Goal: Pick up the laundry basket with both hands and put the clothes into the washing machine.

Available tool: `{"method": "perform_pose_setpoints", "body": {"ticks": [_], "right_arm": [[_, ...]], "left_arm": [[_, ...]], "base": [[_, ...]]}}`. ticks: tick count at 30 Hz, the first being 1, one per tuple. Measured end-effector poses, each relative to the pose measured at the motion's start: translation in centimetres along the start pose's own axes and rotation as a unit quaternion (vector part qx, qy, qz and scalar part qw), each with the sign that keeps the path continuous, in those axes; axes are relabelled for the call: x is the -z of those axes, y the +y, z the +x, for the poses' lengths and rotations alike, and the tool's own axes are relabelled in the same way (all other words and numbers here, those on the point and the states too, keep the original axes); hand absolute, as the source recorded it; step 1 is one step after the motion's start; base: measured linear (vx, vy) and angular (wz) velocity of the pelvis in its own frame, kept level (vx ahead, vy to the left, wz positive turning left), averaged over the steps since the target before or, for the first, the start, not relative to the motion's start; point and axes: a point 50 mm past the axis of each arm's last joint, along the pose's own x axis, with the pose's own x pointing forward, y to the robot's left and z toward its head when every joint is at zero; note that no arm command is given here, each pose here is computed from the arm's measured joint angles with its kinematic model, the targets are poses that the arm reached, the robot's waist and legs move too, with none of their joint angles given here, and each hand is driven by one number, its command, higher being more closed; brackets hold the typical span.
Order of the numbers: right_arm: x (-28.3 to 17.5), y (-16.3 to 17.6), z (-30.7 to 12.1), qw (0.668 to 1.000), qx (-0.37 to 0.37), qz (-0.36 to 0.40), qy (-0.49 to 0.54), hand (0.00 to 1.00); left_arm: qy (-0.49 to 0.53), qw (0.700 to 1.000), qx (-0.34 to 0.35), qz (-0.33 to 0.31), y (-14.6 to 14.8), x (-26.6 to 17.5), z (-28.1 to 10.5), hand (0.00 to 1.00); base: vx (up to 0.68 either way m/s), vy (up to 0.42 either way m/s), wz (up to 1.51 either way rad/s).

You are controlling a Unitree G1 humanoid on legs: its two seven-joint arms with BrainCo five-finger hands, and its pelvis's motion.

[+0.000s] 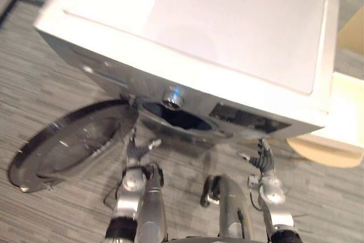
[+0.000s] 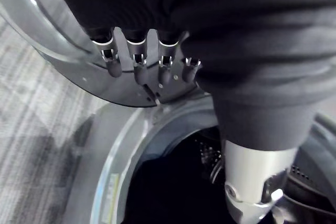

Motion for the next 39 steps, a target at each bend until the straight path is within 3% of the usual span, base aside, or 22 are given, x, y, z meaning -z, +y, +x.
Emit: {"method": "perform_pose_setpoints", "body": {"ticks": [6, 13, 20, 28, 34, 39], "right_arm": [[5.6, 0.3, -1.5, 0.992, -0.006, -0.014, 0.124, 0.0], [9.5, -0.2, -2.6, 0.974, -0.017, -0.039, 0.221, 0.0], [9.6, -0.2, -1.9, 0.97, -0.019, -0.046, 0.239, 0.0], [9.6, 0.4, -1.9, 0.968, -0.024, -0.049, 0.245, 0.0], [6.8, 0.4, 0.4, 0.982, -0.009, -0.038, 0.186, 0.0], [8.5, 0.3, -1.2, 0.975, 0.009, -0.026, 0.221, 0.0]], "left_arm": [[0.16, 0.985, 0.045, 0.049, -0.4, 7.9, -2.3, 0.0], [0.243, 0.965, 0.059, 0.084, 0.8, 11.6, -3.9, 0.0], [0.248, 0.962, 0.069, 0.089, 1.1, 11.9, -3.8, 0.0], [0.177, 0.979, 0.067, 0.077, 1.0, 8.4, -0.9, 0.0], [0.188, 0.98, 0.062, -0.006, -1.1, 8.5, -2.3, 0.0], [0.189, 0.98, 0.066, -0.008, -1.1, 8.8, -2.8, 0.0]], "base": [[0.12, 0.039, -0.01], [0.07, 0.036, -0.07], [-0.07, 0.066, -0.46], [-0.19, 0.028, 0.21], [-0.3, -0.107, -0.07], [-0.24, -0.004, 0.4]]}}
